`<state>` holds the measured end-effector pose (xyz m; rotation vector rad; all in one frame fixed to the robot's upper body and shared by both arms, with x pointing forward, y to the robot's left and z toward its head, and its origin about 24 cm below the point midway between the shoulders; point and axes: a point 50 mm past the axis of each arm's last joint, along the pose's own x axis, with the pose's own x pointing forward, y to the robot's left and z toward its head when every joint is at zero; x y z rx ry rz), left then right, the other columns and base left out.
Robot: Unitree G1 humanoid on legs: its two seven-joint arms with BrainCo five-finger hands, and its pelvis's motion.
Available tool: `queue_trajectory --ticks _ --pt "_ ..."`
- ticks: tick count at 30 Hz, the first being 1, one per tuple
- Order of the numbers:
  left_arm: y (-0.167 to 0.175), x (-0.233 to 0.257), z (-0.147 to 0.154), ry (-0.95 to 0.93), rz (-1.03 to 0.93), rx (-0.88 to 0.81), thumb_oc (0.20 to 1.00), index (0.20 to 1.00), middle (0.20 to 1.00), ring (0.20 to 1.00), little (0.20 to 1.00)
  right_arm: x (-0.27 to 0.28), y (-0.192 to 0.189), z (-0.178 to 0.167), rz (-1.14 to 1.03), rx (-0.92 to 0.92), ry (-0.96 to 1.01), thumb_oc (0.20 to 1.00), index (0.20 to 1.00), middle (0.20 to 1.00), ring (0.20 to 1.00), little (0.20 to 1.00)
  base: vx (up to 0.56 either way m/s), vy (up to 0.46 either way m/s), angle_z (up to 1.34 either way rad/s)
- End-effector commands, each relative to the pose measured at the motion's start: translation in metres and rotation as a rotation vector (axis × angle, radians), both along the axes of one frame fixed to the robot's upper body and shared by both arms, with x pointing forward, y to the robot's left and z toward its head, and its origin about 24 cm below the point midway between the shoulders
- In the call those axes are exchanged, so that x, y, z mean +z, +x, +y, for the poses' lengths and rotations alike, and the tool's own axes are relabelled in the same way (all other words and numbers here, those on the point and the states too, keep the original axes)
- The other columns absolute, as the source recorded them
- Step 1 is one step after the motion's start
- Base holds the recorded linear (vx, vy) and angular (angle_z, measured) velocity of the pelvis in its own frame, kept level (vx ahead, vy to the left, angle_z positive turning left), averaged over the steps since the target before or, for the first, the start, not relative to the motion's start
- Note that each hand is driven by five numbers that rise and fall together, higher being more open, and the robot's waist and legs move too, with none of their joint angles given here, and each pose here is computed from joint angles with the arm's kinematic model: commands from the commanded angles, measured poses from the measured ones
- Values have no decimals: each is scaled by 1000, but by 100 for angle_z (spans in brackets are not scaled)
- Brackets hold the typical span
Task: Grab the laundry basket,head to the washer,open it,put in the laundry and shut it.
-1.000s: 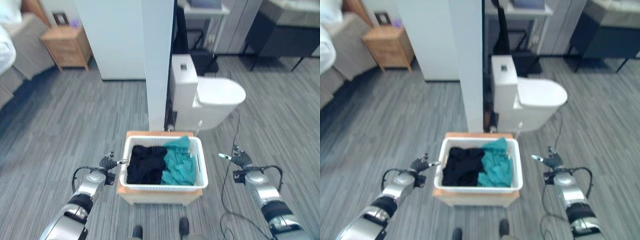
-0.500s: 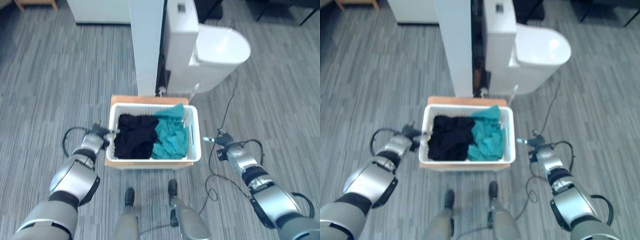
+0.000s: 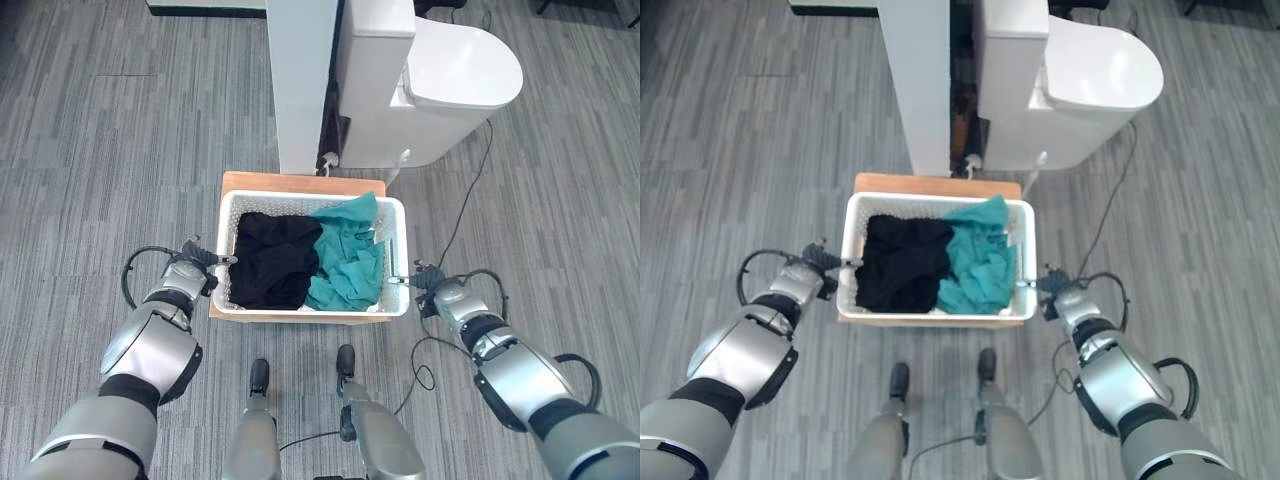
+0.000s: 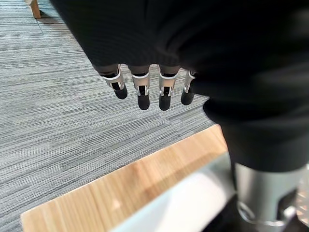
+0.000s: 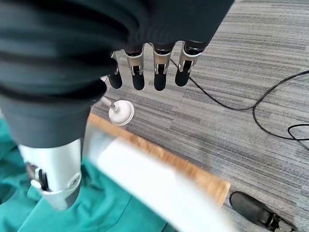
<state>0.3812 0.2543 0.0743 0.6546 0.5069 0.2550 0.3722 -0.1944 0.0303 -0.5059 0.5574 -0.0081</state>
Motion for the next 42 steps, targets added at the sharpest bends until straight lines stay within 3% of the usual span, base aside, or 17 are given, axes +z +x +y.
queue_trajectory --ticks 1,15,16,17,18,19,22,23,24,25,26,27,28,29,42 --pt "20 58 1 91 -117 21 1000 1000 1000 1000 1000 38 21 5 -76 15 -57 1000 1000 1000 1000 1000 -35 1 4" --pt "35 115 -8 148 -248 -8 1000 1000 1000 1000 1000 64 34 22 -112 26 -62 1000 1000 1000 1000 1000 -15 -2 1" --pt "34 111 -7 136 -233 -5 642 642 642 642 642 64 34 25 -108 38 -69 1000 1000 1000 1000 1000 6 -4 3" --pt "33 109 -5 128 -221 -1 564 564 564 564 564 63 34 26 -104 45 -72 1000 1000 1000 1000 1000 5 -8 4" --pt "32 105 -4 120 -206 1 407 407 407 407 407 62 33 28 -99 53 -74 1000 1000 1000 1000 1000 18 -12 4" --pt "32 101 -5 119 -189 -6 200 200 200 200 200 61 33 28 -91 55 -73 1000 1000 1000 1000 1000 0 0 0" --pt "27 90 2 176 -109 -5 200 200 200 200 200 63 34 29 -83 63 -75 1000 1000 1000 1000 1000 0 0 0" --pt "27 89 2 206 -91 -22 200 200 200 200 200 65 34 29 -79 79 -94 555 555 555 555 555 0 0 0" --pt "27 90 1 237 -83 -41 200 200 200 200 200 66 35 30 -81 86 -105 555 555 555 555 555 0 0 0" --pt "28 92 0 270 -82 -66 200 200 200 200 200 69 36 29 -88 88 -115 479 479 479 479 479 0 0 0" --pt "30 93 -3 313 -81 -98 200 200 200 200 200 71 37 28 -97 89 -121 696 696 696 696 696 0 0 0" --pt "30 93 -3 313 -81 -98 200 200 200 200 200 71 37 28 -97 89 -121 696 696 696 696 696 0 0 0" --pt "30 90 -5 353 -59 -125 200 200 200 200 200 69 36 26 -94 95 -127 561 561 561 561 561 18 -2 3" --pt "30 89 -6 370 -47 -138 200 200 200 200 200 68 35 24 -86 91 -126 200 200 200 200 200 27 -3 5" --pt "31 75 -20 450 -18 -200 200 200 200 200 200 64 33 14 -86 47 -108 200 200 200 200 200 6 1 1"
